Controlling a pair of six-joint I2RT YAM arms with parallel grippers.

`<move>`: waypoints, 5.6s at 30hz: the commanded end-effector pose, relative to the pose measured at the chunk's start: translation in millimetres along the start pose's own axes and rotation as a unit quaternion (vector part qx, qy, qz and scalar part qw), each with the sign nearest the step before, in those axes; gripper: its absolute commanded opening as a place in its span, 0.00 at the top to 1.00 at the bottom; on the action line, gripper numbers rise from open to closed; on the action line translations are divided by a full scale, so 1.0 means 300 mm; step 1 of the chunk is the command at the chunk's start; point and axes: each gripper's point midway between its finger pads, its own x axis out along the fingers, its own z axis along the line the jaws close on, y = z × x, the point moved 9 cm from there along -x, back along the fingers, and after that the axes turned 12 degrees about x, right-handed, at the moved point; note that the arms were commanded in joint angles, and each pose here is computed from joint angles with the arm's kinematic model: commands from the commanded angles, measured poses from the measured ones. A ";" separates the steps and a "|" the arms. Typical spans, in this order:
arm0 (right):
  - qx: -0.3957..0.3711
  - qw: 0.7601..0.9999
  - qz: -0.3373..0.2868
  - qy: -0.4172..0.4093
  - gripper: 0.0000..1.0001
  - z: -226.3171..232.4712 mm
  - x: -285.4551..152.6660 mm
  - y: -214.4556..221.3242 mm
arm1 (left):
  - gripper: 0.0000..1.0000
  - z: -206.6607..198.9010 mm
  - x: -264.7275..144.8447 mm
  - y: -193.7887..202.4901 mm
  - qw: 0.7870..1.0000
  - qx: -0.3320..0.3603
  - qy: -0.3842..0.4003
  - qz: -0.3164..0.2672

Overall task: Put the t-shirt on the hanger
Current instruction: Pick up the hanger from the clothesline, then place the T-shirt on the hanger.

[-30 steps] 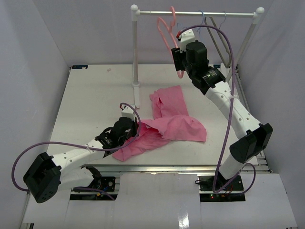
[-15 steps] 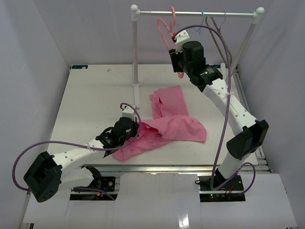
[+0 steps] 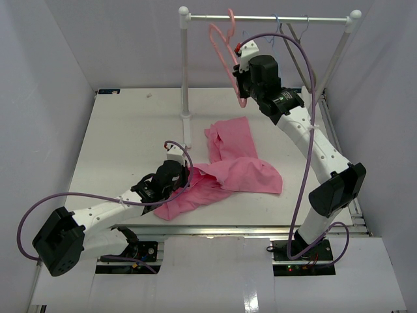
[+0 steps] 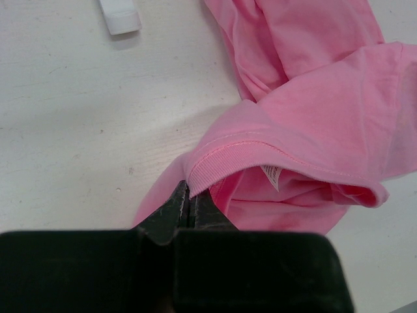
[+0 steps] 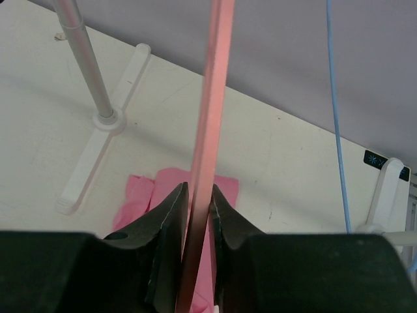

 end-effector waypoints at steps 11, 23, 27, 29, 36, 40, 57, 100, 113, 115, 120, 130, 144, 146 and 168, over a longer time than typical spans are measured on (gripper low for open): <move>0.011 0.998 -0.055 0.015 0.92 -0.010 -0.045 -0.134 | 1.00 -0.001 -0.014 -0.042 1.000 -0.011 0.007 -0.022; -0.011 0.997 -0.078 0.007 0.92 -0.021 -0.113 -0.162 | 1.00 -0.011 -0.007 -0.047 1.000 -0.011 0.014 -0.016; -0.006 0.996 -0.094 -0.005 0.92 -0.017 -0.149 -0.192 | 1.00 -0.007 -0.012 -0.044 1.000 -0.013 0.013 -0.021; 0.000 0.996 -0.094 -0.008 0.92 -0.013 -0.155 -0.198 | 1.00 -0.004 -0.011 -0.040 1.000 -0.012 0.009 -0.019; 0.022 0.999 -0.041 -0.021 0.92 -0.006 -0.206 -0.124 | 1.00 -0.017 -0.018 -0.054 0.999 -0.022 0.029 -0.025; 0.023 0.998 0.010 -0.063 0.92 -0.002 -0.267 0.033 | 1.00 -0.024 -0.021 -0.066 0.998 -0.038 0.033 -0.024; 0.114 0.991 0.037 -0.059 0.92 -0.039 -0.660 0.419 | 1.00 -0.092 -0.024 -0.215 0.986 -0.114 0.118 0.014; 0.181 0.945 0.070 -0.264 0.92 -0.077 -1.058 0.775 | 1.00 0.063 0.181 -0.331 0.984 -0.153 0.020 0.092; 0.184 0.942 0.080 -0.267 0.92 -0.063 -1.005 0.807 | 1.00 0.067 0.123 -0.393 0.987 -0.138 0.035 0.068; 0.184 0.942 0.085 -0.267 0.92 -0.062 -0.997 0.820 | 1.00 0.069 0.120 -0.402 0.988 -0.134 0.034 0.065; 0.184 0.940 0.098 -0.271 0.92 -0.055 -0.975 0.837 | 1.00 0.062 0.116 -0.413 0.988 -0.129 0.050 0.064; 0.168 0.924 0.090 -0.331 0.92 -0.017 -0.947 0.813 | 1.00 0.006 0.045 -0.460 0.977 -0.086 0.189 0.038; 0.163 0.908 0.024 -0.385 0.92 0.051 -0.824 0.695 | 1.00 -0.069 -0.111 -0.577 0.927 -0.067 0.370 -0.001; 0.158 0.909 0.020 -0.385 0.92 0.056 -0.795 0.695 | 1.00 -0.079 -0.127 -0.591 0.915 -0.072 0.396 -0.001; 0.158 0.898 -0.114 -0.395 0.92 0.093 -0.699 0.537 | 1.00 -0.099 -0.276 -0.724 0.893 -0.150 0.421 -0.055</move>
